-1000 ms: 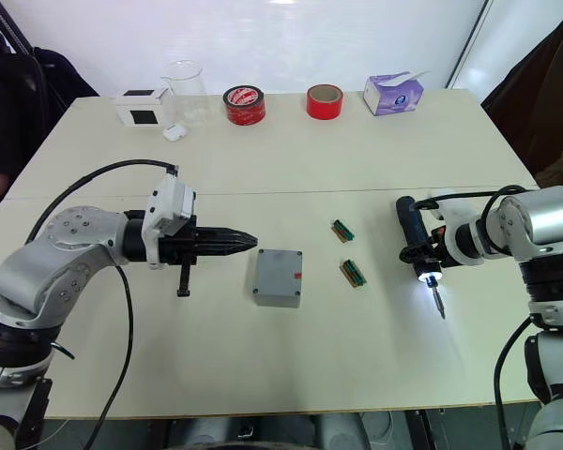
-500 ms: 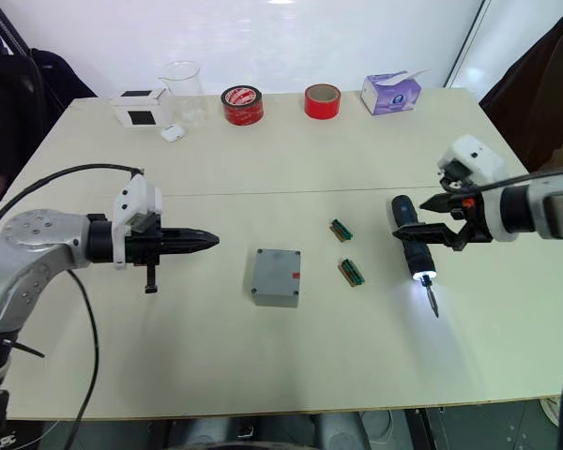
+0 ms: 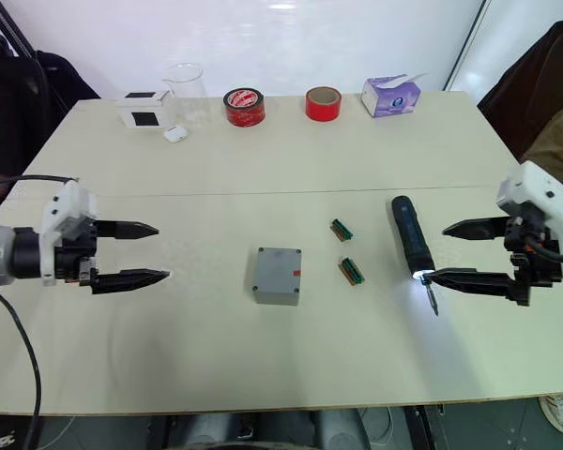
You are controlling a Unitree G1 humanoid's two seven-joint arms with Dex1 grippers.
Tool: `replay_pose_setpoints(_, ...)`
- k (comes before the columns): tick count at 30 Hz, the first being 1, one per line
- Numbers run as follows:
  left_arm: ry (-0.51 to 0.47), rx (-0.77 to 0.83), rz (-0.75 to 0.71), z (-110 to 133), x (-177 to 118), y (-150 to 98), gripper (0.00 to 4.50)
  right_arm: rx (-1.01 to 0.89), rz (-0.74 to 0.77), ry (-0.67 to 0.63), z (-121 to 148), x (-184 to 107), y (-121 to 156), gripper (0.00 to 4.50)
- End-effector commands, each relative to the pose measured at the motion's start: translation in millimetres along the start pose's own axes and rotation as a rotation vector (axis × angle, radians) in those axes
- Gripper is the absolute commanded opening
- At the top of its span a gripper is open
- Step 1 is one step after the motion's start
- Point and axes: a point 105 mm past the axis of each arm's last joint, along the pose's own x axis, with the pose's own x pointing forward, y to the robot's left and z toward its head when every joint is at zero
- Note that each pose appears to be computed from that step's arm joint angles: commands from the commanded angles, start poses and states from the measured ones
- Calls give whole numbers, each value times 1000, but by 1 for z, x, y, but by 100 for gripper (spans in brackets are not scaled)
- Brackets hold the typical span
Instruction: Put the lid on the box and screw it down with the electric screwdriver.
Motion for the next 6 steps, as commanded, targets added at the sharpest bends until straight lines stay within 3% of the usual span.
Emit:
replay_pose_setpoints(1,13,57,31,7,-14,1,446,-61,-38,-8,11,-13,-4,450)
replay_pose_setpoints(6,20,71,40,7,-16,0,446,-77,-48,-30,15,-9,-7,450)
